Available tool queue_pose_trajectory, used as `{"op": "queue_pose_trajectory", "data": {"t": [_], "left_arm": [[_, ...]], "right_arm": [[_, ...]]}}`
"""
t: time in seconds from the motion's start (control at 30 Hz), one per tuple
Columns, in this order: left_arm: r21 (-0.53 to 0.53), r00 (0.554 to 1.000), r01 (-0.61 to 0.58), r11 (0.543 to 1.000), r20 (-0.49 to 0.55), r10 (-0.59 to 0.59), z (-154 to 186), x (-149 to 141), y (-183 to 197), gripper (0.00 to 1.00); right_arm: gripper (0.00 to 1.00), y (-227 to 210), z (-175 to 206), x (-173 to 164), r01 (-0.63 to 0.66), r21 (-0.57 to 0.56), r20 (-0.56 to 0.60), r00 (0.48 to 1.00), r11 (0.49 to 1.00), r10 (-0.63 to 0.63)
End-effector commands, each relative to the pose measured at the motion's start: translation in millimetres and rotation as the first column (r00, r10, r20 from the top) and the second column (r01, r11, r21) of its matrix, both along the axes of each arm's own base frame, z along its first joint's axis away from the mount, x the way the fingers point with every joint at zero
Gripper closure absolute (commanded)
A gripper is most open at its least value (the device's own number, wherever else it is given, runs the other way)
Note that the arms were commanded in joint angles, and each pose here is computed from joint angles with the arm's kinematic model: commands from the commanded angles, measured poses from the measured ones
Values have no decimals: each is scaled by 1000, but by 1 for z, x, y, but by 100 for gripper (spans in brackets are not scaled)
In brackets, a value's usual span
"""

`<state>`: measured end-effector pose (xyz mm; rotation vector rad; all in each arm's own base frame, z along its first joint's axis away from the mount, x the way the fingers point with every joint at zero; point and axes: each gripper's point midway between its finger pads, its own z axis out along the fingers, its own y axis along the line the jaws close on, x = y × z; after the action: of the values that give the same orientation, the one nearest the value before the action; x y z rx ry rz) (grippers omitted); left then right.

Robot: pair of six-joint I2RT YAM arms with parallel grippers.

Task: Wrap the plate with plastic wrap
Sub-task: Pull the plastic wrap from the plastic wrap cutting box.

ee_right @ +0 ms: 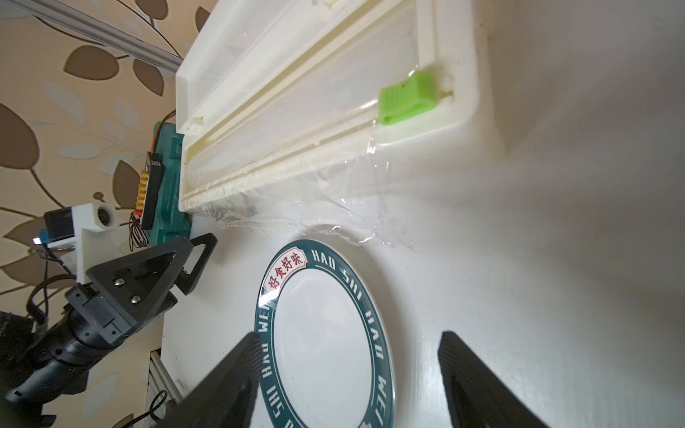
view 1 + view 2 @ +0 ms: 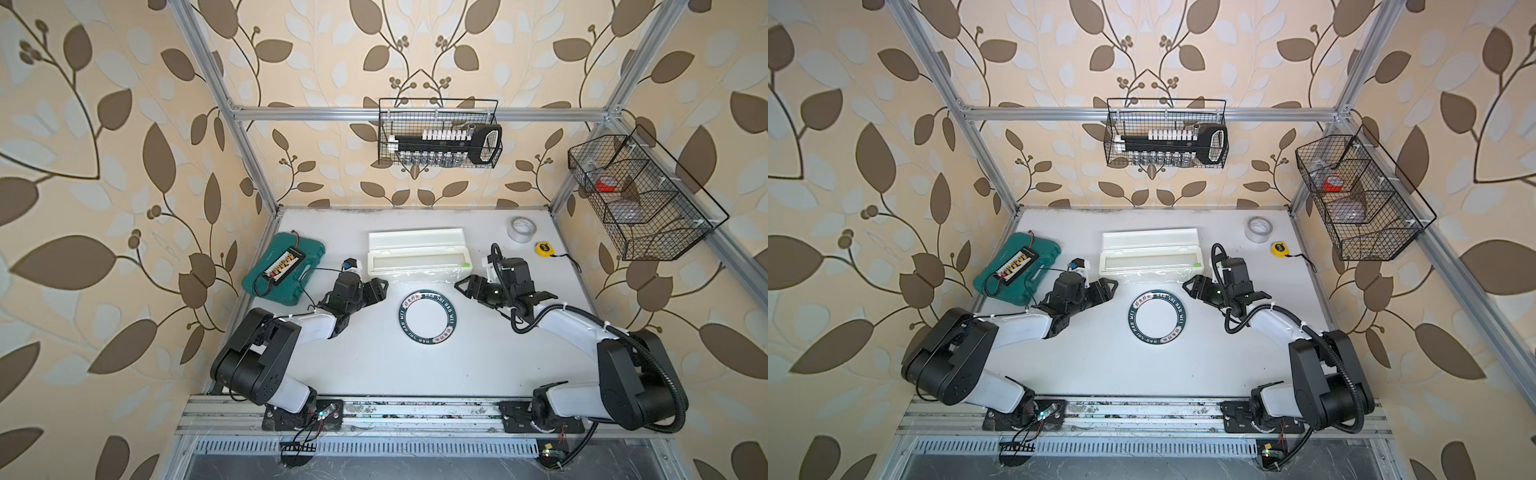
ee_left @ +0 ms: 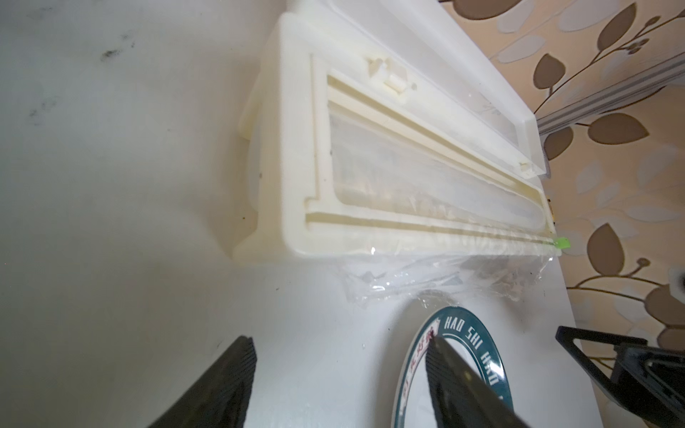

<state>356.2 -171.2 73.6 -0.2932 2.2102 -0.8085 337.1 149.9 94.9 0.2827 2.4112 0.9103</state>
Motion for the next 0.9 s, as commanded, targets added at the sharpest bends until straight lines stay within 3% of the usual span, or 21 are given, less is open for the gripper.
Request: {"op": "queue_pose_trajectory", "data": {"t": [0.0,0.4,0.87], "left_arm": [[-36,990,36,999,137,-31,26,24,-10,27],[-68,987,63,996,154,-52,23,45,-22,36],[-84,991,51,995,125,-40,11,43,-15,52]], "right_arm": [[24,10,5,7,-17,76,28,1000,997,15],[25,0,-12,15,22,46,33,999,999,-23],[23,24,-16,50,-26,90,151,988,996,12]]}}
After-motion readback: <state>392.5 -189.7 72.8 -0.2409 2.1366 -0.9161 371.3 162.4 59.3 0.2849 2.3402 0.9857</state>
